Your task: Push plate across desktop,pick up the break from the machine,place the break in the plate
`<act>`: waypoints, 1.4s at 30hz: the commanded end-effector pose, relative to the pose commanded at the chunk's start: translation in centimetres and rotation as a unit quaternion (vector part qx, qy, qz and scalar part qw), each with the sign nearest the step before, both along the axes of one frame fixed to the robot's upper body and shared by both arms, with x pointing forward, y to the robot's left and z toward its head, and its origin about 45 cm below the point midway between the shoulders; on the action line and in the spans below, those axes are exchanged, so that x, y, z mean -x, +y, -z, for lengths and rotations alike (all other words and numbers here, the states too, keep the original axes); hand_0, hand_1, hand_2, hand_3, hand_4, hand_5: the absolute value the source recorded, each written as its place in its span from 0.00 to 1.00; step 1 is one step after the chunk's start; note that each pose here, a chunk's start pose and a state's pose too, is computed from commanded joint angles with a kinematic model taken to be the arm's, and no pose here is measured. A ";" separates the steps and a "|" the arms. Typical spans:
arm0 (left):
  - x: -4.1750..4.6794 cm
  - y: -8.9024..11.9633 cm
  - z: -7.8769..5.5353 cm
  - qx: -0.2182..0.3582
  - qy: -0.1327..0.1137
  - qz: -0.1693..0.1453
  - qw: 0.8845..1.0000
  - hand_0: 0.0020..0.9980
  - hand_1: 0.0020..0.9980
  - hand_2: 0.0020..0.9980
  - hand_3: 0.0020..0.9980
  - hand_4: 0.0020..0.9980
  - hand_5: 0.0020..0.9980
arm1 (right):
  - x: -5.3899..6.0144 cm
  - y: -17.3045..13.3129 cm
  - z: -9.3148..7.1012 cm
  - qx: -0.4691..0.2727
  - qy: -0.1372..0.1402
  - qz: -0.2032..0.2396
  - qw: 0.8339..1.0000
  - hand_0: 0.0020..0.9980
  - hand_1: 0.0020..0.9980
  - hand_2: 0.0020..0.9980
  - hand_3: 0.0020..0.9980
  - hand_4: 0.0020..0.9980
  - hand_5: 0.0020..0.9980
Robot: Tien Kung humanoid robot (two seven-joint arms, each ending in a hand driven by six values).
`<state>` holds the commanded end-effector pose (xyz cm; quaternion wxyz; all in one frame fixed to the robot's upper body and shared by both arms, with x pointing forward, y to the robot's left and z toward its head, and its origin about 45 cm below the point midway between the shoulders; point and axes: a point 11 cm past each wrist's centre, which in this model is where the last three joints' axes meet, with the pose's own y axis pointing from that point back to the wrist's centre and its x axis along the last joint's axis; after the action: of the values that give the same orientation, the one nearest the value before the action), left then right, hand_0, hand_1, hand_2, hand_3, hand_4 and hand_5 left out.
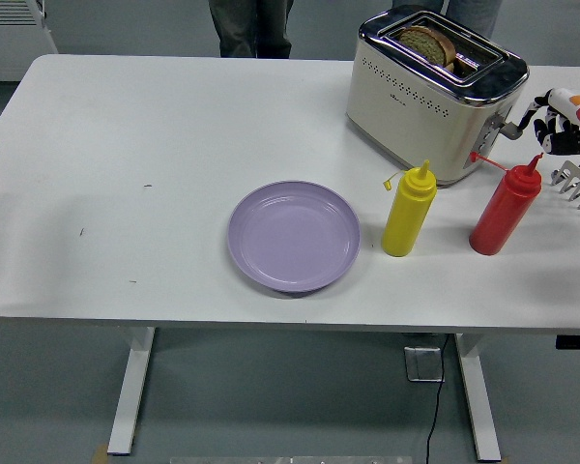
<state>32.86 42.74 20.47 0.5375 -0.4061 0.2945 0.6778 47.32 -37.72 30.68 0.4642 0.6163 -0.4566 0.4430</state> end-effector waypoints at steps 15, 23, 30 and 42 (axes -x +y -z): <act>-0.02 0.0 0.1 0.000 0.001 0.000 1.000 0.83 0.82 0.87 0.83 0.66 1.00 | 0.3 -1.9 -7.0 -0.040 -0.078 0.045 0.995 0.31 0.26 0.35 0.81 0.31 0.00; -0.03 0.0 0.0 0.000 0.000 -0.001 1.000 0.83 0.83 0.87 0.83 0.66 1.00 | 0.5 -2.5 -8.1 -0.151 -0.088 0.058 0.983 0.63 0.68 0.82 1.00 0.54 0.22; -0.03 0.1 -0.1 0.000 -0.001 -0.002 1.000 0.83 0.82 0.87 0.83 0.66 1.00 | 0.5 -2.7 -8.9 -0.200 -0.107 0.054 0.972 0.73 0.76 0.92 1.00 0.61 0.30; -0.04 0.2 -0.1 0.000 -0.002 -0.004 1.000 0.83 0.83 0.87 0.83 0.66 1.00 | 0.7 -1.4 -10.6 -0.253 -0.134 0.028 0.958 0.83 0.84 0.99 1.00 0.66 0.36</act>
<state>32.90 42.95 20.60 0.5355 -0.4083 0.2923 0.6790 46.61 -39.08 41.32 0.2404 0.6356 -0.6286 0.3783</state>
